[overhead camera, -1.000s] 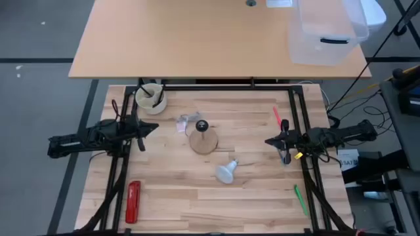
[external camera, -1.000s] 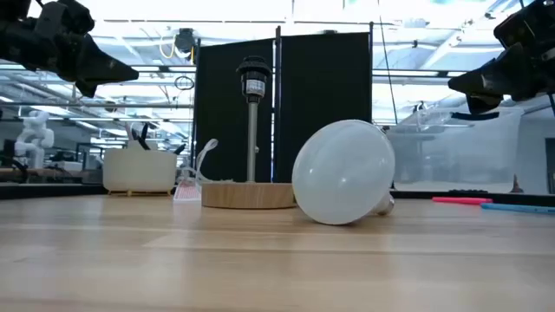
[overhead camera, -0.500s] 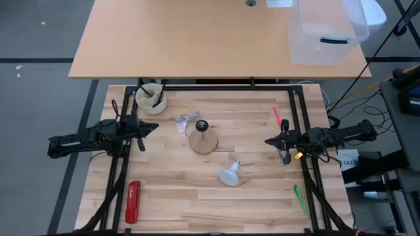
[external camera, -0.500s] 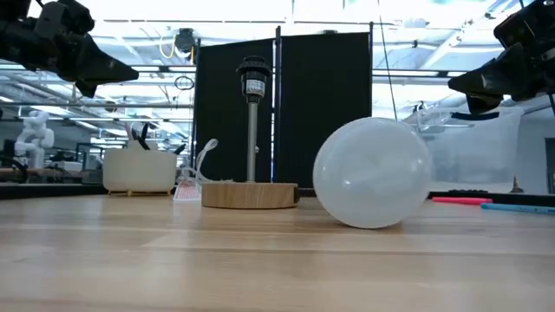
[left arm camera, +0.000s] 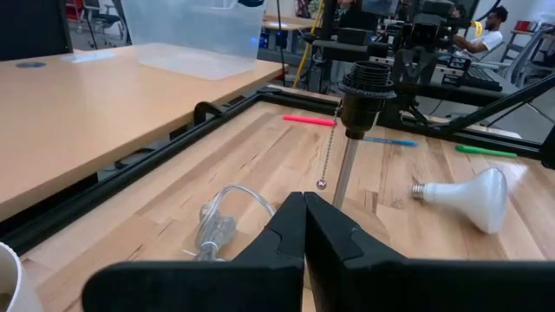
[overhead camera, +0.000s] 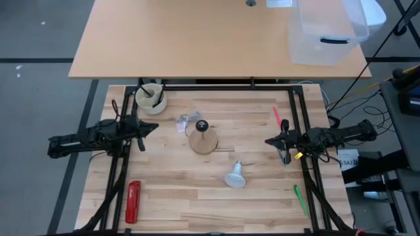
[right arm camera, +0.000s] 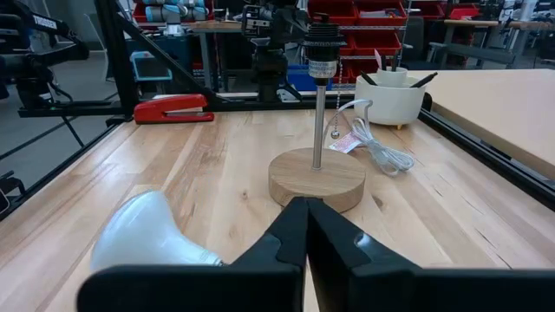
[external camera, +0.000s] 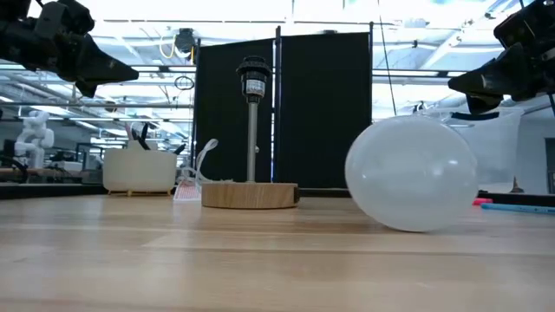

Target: Screw lightbulb

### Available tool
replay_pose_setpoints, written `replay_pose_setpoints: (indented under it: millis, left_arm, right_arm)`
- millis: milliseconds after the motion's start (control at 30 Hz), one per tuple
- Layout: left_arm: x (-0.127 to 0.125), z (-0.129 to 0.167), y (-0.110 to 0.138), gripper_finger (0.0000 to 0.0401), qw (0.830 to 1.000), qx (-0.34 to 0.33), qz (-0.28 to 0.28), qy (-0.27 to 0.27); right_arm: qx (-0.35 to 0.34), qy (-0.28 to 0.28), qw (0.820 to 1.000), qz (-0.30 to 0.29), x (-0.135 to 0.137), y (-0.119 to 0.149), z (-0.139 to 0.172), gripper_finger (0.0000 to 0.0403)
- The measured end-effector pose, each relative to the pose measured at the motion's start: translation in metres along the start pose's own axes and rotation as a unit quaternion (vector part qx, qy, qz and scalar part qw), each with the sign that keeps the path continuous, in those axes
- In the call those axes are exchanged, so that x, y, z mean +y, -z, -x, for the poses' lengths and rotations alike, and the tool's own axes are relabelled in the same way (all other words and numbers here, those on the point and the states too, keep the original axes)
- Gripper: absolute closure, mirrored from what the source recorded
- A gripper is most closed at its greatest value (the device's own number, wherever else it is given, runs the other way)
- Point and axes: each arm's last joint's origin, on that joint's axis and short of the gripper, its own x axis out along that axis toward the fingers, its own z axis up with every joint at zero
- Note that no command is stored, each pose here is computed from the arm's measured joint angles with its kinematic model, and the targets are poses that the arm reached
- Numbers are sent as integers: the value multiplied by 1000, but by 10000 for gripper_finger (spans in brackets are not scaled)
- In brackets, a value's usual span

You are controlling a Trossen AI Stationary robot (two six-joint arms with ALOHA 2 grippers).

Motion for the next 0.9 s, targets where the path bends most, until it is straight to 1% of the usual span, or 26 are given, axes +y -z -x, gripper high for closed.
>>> replay_pose_setpoints:
  millis: [167,233,267,333,400,433,500,567,633,733,900]
  left_arm:
    - [0,0,-2,401,1000,-9,6,1]
    - [-1,0,-9,401,998,-46,41,7]
    - [-1,1,-16,401,994,-83,68,5]
    - [0,6,-33,401,979,-177,105,-15]
    - [0,12,-51,401,954,-268,136,-13]
    - [0,15,-58,401,943,-299,144,0]
    - [-3,16,-66,401,934,-329,132,42]
    - [-6,14,-73,401,935,-327,122,67]
    - [-9,7,-79,401,938,-312,132,74]
    - [-14,-16,-79,401,949,-276,136,71]
    - [-23,-52,-82,401,960,-241,129,66]
  right_arm:
    - [0,0,1000,0,0,0,0,399]
    - [0,0,1000,0,0,0,0,399]
    - [0,0,1000,0,0,0,0,399]
    - [0,0,1000,0,0,0,0,399]
    - [0,0,1000,0,0,0,0,399]
    - [0,0,1000,0,0,0,0,399]
    - [0,0,1000,0,0,0,0,399]
    - [0,0,1000,0,0,0,0,399]
    - [0,0,1000,0,0,0,0,399]
    - [0,0,1000,0,0,0,0,399]
    - [0,0,1000,0,0,0,0,399]
